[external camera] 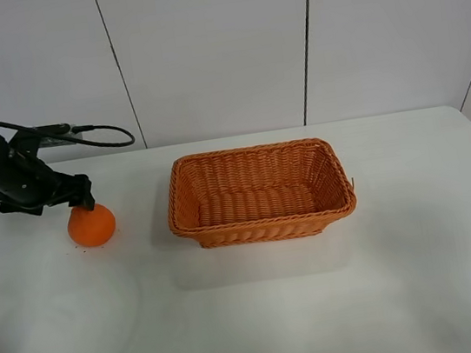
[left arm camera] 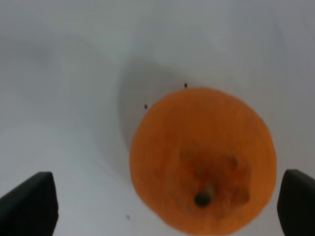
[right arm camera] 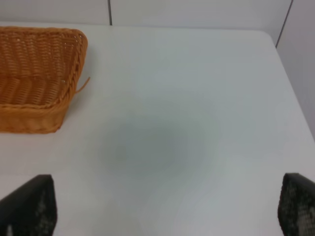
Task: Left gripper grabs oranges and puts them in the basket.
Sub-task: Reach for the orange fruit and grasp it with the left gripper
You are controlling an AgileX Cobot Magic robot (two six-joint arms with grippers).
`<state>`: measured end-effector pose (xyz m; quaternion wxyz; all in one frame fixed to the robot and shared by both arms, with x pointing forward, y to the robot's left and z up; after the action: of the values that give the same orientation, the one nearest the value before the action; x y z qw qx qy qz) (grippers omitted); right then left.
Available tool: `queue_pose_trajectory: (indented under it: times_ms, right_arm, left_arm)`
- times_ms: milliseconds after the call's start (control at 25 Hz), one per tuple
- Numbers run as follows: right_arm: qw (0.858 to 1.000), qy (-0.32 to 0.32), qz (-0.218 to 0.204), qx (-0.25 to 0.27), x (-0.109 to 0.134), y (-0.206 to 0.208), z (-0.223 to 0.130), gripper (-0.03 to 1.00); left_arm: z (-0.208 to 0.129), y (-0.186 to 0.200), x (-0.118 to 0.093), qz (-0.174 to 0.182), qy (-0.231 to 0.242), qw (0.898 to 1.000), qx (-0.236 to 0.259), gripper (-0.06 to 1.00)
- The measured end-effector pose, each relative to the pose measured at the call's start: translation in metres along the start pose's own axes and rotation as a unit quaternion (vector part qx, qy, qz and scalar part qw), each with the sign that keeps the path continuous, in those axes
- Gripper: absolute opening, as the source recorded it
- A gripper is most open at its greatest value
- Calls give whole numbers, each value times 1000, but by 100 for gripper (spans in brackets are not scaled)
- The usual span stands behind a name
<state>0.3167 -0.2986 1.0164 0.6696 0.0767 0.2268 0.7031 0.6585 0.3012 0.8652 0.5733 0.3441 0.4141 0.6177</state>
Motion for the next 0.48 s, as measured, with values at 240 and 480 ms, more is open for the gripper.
queue_pose_trajectory:
  times_ms: [240, 480]
  right_arm:
    - [1000, 0, 0, 0, 0, 0, 0, 69]
    - [1000, 0, 0, 0, 0, 0, 0, 69]
  left_arm:
    - [0, -14, -1, -1, -1, 1000, 3, 100]
    - [-9, -31, -1, 0, -21, 1000, 22, 100]
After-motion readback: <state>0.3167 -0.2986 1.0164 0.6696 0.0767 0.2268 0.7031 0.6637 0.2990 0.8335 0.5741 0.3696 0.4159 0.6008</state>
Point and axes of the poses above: a point on each arm's last joint axis where the gripper is mounted, y pointing back along that axis away from the gripper, x along the wrist's bending axis when the last joint is at zero, z = x × y, the point moved 9 cm from there along -y, pointing out along that axis toward the gripper, and after that the axes turned 13 degrees about y, right-handed, at the moved point
